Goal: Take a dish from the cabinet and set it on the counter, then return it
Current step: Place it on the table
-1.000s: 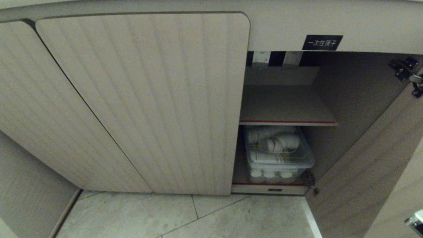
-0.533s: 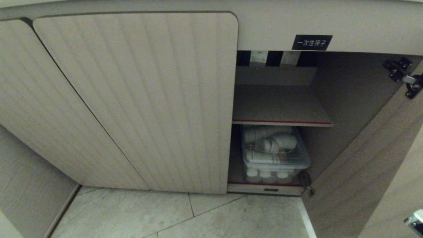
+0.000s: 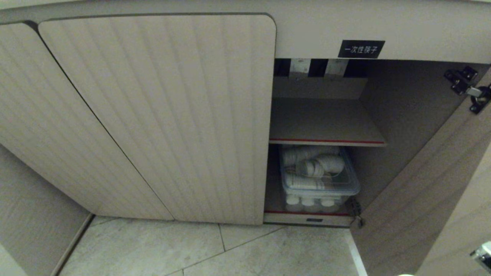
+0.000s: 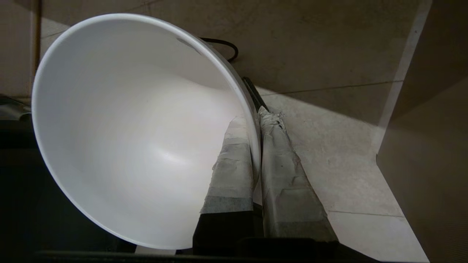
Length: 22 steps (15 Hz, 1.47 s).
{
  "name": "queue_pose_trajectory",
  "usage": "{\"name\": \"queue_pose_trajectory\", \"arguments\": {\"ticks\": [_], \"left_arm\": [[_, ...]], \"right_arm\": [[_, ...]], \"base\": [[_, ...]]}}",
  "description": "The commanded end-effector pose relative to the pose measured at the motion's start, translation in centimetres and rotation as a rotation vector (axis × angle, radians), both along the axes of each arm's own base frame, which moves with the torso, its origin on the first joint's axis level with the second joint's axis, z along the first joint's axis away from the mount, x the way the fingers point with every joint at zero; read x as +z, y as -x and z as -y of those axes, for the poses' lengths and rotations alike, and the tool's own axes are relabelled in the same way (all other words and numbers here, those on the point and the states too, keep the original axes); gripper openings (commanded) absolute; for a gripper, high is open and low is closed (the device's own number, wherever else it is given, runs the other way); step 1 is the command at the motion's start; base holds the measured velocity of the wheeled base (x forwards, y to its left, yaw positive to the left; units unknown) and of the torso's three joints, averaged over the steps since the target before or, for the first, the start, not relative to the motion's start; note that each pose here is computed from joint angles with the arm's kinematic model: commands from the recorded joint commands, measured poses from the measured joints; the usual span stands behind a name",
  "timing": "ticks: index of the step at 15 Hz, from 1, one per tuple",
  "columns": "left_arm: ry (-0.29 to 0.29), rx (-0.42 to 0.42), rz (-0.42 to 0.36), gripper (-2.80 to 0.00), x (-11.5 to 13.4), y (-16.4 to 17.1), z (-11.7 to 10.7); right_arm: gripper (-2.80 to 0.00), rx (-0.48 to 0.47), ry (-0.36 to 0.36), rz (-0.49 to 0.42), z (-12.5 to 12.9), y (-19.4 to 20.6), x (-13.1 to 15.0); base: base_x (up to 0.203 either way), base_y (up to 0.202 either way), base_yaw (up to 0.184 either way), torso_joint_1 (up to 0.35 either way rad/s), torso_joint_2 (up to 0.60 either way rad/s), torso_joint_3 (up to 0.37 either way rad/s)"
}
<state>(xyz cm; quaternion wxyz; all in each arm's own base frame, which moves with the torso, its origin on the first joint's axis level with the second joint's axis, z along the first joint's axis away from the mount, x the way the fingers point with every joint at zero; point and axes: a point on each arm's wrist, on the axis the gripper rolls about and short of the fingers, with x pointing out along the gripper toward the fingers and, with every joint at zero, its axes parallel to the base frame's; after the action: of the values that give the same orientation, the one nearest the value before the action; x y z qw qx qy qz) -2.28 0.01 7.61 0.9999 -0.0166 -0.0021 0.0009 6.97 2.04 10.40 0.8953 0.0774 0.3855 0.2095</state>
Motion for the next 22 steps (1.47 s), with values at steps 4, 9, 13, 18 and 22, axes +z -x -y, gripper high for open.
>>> {"name": "queue_pose_trajectory", "arguments": {"ticks": [4, 9, 13, 18, 22], "left_arm": [[0.001, 0.001, 0.0, -2.8, -0.02, 0.0, 0.0], [0.001, 0.003, 0.0, -2.8, -0.02, 0.0, 0.0], [0.001, 0.001, 0.001, -2.8, 0.01, 0.0, 0.0], [0.001, 0.001, 0.001, -2.8, -0.01, 0.0, 0.0], [0.001, 0.001, 0.002, -2.8, 0.03, 0.01, 0.0]], "right_arm": [[-2.8, 0.027, 0.006, 0.037, 0.02, 0.02, 0.44], [-2.8, 0.038, 0.015, 0.034, 0.03, 0.06, 0.38], [-2.8, 0.073, 0.05, 0.048, 0.02, 0.01, 0.34], [-2.8, 0.109, 0.086, 0.035, 0.05, 0.16, 0.3], [-2.8, 0.117, 0.076, 0.04, 0.03, 0.14, 0.4]], "base": [[0.0, 0.0, 0.0, 0.0, 0.0, 0.0], [0.0, 0.0, 0.0, 0.0, 0.0, 0.0], [0.0, 0.0, 0.0, 0.0, 0.0, 0.0], [0.0, 0.0, 0.0, 0.0, 0.0, 0.0], [0.0, 0.0, 0.0, 0.015, -0.1, -0.095]]}}
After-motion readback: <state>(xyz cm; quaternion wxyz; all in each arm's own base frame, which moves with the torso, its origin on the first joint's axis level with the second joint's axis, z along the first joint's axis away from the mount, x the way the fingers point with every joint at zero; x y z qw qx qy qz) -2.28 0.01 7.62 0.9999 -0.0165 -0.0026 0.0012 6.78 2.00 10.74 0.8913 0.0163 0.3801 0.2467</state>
